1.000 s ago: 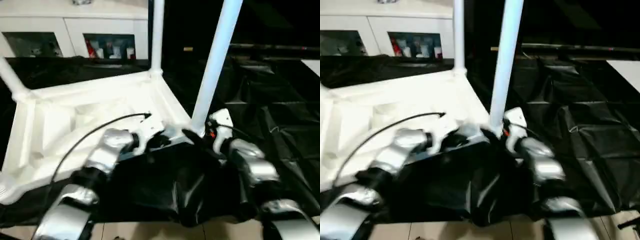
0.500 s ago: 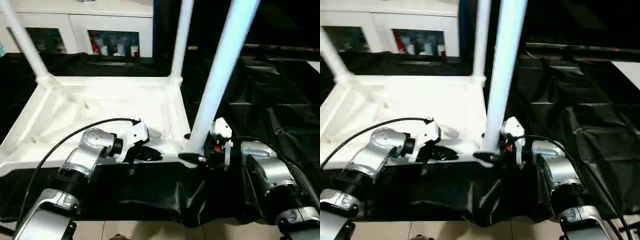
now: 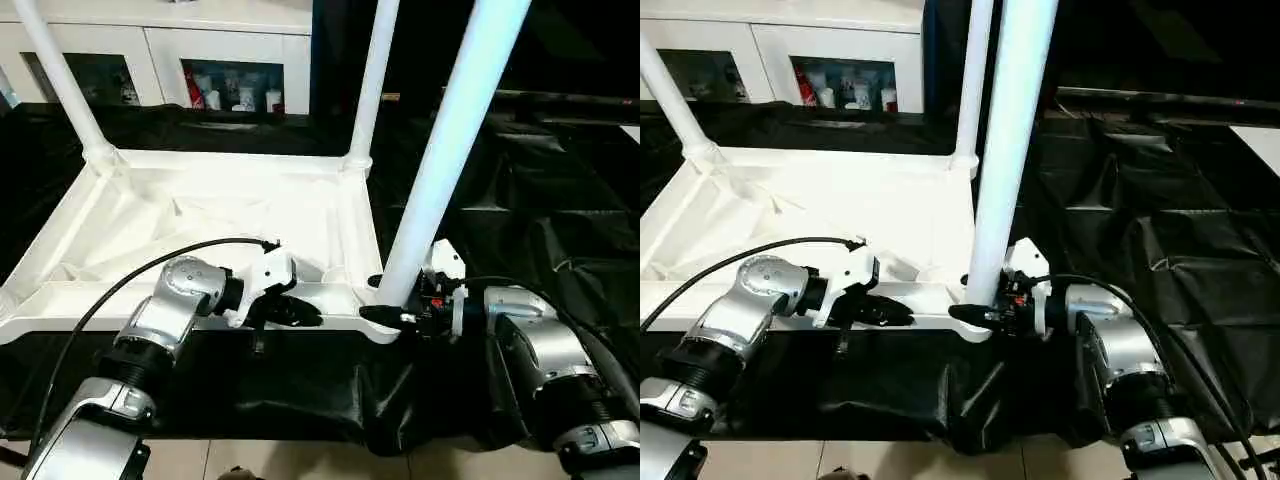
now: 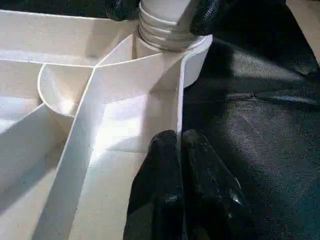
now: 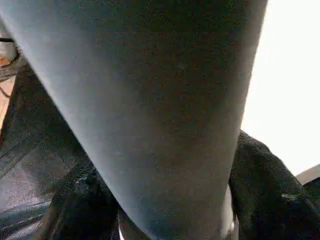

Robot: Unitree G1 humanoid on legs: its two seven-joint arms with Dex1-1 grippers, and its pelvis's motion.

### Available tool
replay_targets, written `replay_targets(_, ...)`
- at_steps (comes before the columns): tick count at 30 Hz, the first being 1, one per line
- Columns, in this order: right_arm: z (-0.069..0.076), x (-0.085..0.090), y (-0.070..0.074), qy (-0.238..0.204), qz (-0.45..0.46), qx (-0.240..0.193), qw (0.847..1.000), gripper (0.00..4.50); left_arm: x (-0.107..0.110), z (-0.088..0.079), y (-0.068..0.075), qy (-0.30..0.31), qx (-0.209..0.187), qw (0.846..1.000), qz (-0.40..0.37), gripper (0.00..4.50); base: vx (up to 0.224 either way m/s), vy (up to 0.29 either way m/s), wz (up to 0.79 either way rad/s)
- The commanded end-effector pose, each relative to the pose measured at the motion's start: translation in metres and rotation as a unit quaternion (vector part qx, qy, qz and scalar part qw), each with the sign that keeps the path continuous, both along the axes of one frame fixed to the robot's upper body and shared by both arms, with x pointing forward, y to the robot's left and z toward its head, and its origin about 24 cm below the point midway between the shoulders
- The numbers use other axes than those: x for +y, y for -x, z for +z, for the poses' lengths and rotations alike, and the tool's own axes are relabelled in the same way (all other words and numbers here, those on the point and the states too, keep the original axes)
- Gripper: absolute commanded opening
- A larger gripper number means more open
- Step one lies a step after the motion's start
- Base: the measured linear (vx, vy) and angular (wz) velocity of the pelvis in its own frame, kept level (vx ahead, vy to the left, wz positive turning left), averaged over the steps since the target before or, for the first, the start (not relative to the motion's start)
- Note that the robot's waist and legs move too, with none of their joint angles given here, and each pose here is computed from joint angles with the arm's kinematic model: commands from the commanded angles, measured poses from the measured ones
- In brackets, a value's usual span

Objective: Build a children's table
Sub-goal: Rotate leg to tighten

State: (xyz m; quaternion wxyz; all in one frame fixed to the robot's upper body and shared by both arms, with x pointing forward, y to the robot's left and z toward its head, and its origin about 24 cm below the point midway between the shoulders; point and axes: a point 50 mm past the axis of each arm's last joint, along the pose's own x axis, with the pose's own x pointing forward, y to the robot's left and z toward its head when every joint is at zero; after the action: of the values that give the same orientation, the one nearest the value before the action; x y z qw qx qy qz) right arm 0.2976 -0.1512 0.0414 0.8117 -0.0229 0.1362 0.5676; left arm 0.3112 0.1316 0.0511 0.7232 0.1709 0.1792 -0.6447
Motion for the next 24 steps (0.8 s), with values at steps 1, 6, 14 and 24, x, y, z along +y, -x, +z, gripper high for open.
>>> replay_targets(1, -0.019, 0.01, 0.004, 0.02, -0.029, 0.024, 0.999, 2.56, -0.008, 0.001, -0.01, 0.019, -0.029, 0.997, 0.07, 0.0, 0.0, 0.0, 0.0)
replay_targets(6, -0.038, 0.021, -0.014, 0.033, -0.208, 0.045, 0.977, 2.53, -0.033, -0.002, -0.022, 0.031, -0.052, 0.987, 0.148, 0.0, 0.0, 0.0, 0.0)
replay_targets(14, -0.038, 0.058, -0.034, 0.019, -0.321, 0.071, 0.944, 2.53, -0.079, -0.001, -0.028, 0.045, -0.069, 0.976, 0.201, 0.0, 0.0, 0.0, 0.0)
replay_targets(24, -0.016, 0.063, -0.034, -0.03, -0.196, 0.008, 0.98, 3.68, -0.065, -0.002, -0.023, 0.037, -0.054, 0.988, 0.143, 0.0, 0.0, 0.0, 0.0)
